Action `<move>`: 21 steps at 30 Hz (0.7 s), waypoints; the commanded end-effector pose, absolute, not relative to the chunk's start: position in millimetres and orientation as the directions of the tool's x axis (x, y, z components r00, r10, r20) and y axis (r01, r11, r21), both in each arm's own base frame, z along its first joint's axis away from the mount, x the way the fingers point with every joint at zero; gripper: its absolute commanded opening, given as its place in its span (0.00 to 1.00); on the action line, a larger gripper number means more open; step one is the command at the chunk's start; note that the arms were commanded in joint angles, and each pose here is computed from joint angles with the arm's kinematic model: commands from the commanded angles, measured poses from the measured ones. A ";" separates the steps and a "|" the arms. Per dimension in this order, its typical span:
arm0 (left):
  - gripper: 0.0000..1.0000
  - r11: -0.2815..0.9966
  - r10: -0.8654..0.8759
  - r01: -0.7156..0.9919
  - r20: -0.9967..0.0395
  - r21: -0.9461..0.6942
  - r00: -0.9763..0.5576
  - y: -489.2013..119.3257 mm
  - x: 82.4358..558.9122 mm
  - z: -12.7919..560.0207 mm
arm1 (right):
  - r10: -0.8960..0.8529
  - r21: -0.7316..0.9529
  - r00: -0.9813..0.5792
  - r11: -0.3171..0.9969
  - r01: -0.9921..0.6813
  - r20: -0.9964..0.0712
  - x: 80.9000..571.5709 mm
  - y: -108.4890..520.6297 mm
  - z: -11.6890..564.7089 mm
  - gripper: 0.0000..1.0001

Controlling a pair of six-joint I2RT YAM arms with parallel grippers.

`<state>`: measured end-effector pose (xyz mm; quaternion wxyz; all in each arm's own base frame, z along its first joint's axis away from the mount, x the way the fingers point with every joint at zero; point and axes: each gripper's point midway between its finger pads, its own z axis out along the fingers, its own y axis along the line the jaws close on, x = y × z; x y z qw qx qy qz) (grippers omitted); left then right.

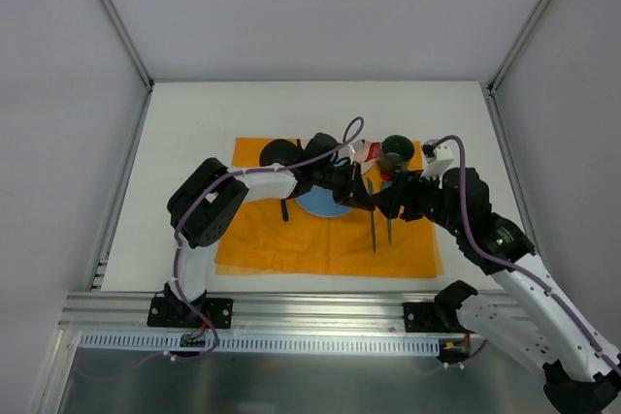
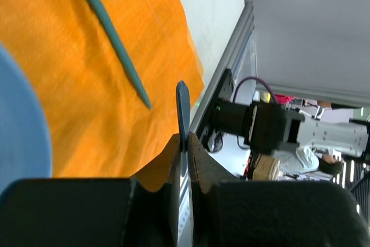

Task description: Set the dinner table for one person

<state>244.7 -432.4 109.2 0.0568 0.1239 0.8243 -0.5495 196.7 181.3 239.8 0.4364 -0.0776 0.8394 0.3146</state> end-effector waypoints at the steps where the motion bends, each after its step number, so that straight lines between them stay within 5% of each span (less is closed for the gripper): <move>1: 0.00 0.329 0.074 0.285 -0.276 -0.900 -0.958 -465.0 266.4 128.5 | 0.150 0.435 -0.597 0.823 -0.366 -0.788 190.8 165.5 244.3 0.60; 21: 0.00 0.542 0.202 0.371 -0.311 -0.754 -0.929 -462.9 280.5 93.0 | 0.170 0.424 -0.565 0.833 -0.356 -0.807 171.3 144.3 251.9 0.58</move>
